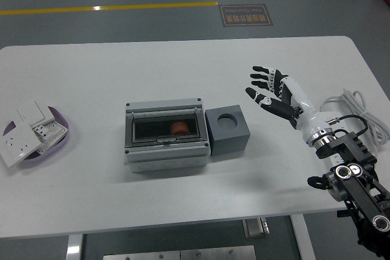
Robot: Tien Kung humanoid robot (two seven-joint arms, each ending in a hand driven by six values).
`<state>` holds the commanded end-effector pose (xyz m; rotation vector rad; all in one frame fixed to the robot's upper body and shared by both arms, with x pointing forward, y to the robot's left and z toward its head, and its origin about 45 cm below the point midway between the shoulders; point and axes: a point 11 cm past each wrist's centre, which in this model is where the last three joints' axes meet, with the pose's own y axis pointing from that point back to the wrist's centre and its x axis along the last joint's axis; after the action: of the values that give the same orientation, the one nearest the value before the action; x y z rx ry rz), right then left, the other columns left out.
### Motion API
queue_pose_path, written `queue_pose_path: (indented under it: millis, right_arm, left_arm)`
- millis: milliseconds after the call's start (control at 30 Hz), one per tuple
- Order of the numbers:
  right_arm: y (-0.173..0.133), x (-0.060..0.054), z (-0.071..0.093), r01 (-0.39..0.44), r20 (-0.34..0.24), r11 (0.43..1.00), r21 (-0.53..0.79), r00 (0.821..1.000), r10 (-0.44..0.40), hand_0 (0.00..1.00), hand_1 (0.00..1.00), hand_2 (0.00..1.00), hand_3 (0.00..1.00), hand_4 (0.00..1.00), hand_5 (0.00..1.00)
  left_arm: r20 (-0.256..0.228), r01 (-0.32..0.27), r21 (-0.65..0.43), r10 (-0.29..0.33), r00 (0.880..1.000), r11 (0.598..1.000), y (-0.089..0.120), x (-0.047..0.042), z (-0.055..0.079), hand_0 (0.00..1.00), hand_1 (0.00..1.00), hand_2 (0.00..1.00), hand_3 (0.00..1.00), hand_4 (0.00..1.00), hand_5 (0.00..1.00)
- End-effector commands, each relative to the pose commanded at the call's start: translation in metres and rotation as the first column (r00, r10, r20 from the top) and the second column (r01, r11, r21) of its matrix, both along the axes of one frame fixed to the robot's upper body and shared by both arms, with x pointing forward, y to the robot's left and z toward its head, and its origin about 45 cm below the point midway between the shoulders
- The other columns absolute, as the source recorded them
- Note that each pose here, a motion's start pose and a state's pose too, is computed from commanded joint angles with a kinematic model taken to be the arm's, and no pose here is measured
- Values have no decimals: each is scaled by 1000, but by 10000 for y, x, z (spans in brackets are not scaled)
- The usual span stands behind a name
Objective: Pick up the cylinder from the cube,place it in the box,flap close box
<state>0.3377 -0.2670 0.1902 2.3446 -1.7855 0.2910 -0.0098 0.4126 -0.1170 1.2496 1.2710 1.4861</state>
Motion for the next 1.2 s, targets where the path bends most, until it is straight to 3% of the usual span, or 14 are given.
queue_pose_path:
  millis: [733,1200]
  right_arm:
    - [135,-47,-75,-45,-16,996,-74,999,44,831,741,760,779,851,318]
    - [65,4,126,-10,59,979,-202,998,23,840,750,761,777,841,351]
  left_arm:
    - [1,5,0,-5,1000,1000,2,29,2,640,671,661,705,756,315]
    - [5,3,-2,-3,1000,1000,-14,49,-3,640,671,662,704,756,317]
